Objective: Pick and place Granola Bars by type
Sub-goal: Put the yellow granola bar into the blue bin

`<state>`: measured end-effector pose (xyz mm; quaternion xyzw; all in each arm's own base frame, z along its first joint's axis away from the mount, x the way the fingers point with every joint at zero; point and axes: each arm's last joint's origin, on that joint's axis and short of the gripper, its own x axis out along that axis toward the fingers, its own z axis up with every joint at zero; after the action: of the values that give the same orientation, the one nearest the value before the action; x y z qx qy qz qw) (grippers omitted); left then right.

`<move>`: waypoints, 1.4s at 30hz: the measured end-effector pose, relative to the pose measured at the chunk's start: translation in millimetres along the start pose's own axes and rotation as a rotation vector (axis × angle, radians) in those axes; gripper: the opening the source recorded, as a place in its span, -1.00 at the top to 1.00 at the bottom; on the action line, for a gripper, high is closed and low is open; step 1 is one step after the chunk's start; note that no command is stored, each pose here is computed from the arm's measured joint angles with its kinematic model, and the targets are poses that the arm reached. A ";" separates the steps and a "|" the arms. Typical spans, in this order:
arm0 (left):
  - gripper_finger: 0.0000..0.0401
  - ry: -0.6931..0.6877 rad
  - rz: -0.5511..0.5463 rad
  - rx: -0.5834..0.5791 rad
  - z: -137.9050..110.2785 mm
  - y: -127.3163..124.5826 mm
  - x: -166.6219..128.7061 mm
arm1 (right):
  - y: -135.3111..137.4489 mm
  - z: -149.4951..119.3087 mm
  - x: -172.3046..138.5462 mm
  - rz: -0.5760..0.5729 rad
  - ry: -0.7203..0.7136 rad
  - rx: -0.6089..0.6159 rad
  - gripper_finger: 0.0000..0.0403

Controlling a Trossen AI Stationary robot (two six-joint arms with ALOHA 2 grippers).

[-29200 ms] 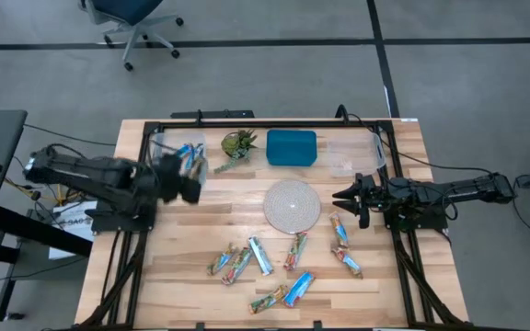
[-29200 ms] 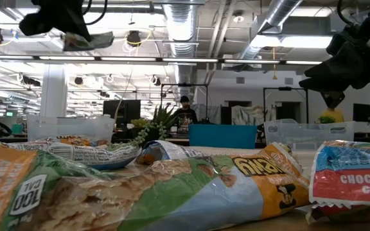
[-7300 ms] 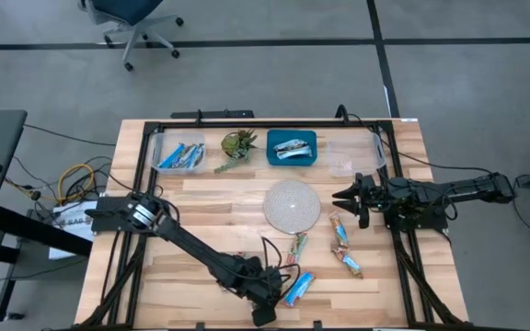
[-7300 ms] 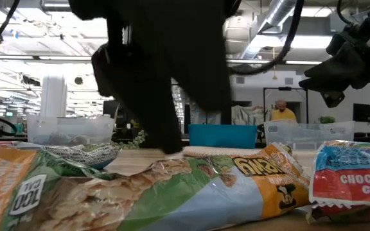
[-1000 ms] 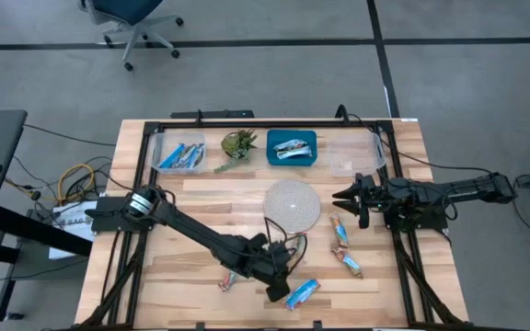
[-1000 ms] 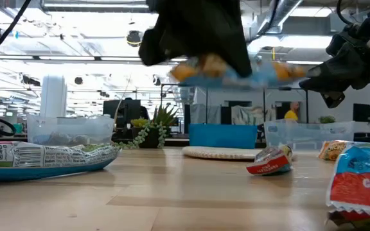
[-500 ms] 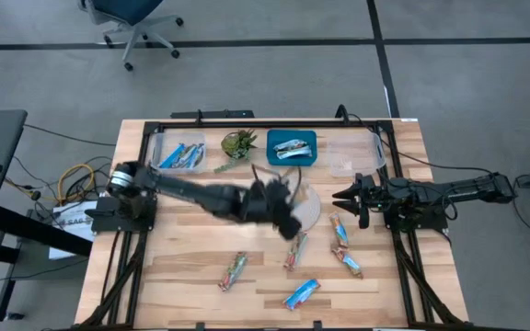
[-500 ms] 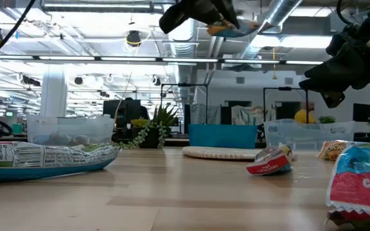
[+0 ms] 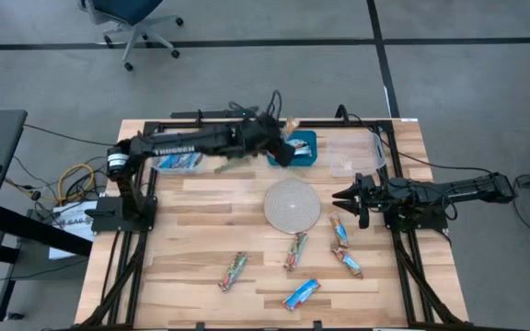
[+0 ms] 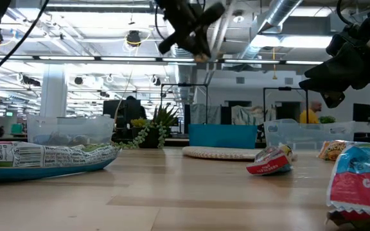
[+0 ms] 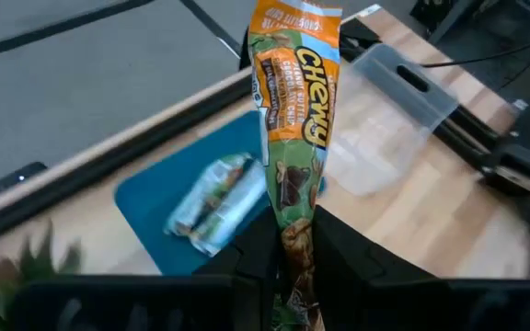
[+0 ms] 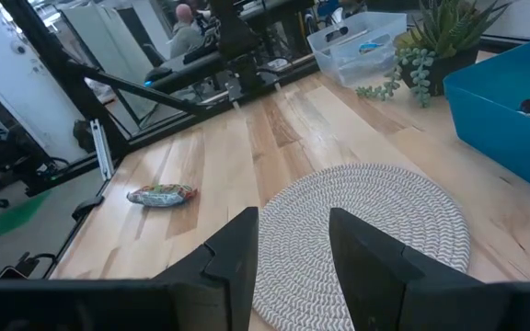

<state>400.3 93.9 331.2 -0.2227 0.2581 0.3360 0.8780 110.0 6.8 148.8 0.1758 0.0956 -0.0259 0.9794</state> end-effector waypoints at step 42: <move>0.44 -0.132 -0.204 0.415 -26.7 80.3 74.1 | 0.0 0.0 0.0 0.000 0.000 0.000 0.37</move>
<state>383.1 168.2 248.6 -0.0402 0.2399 0.1993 0.9493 110.0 6.8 148.7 0.1758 0.0956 -0.0260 0.9794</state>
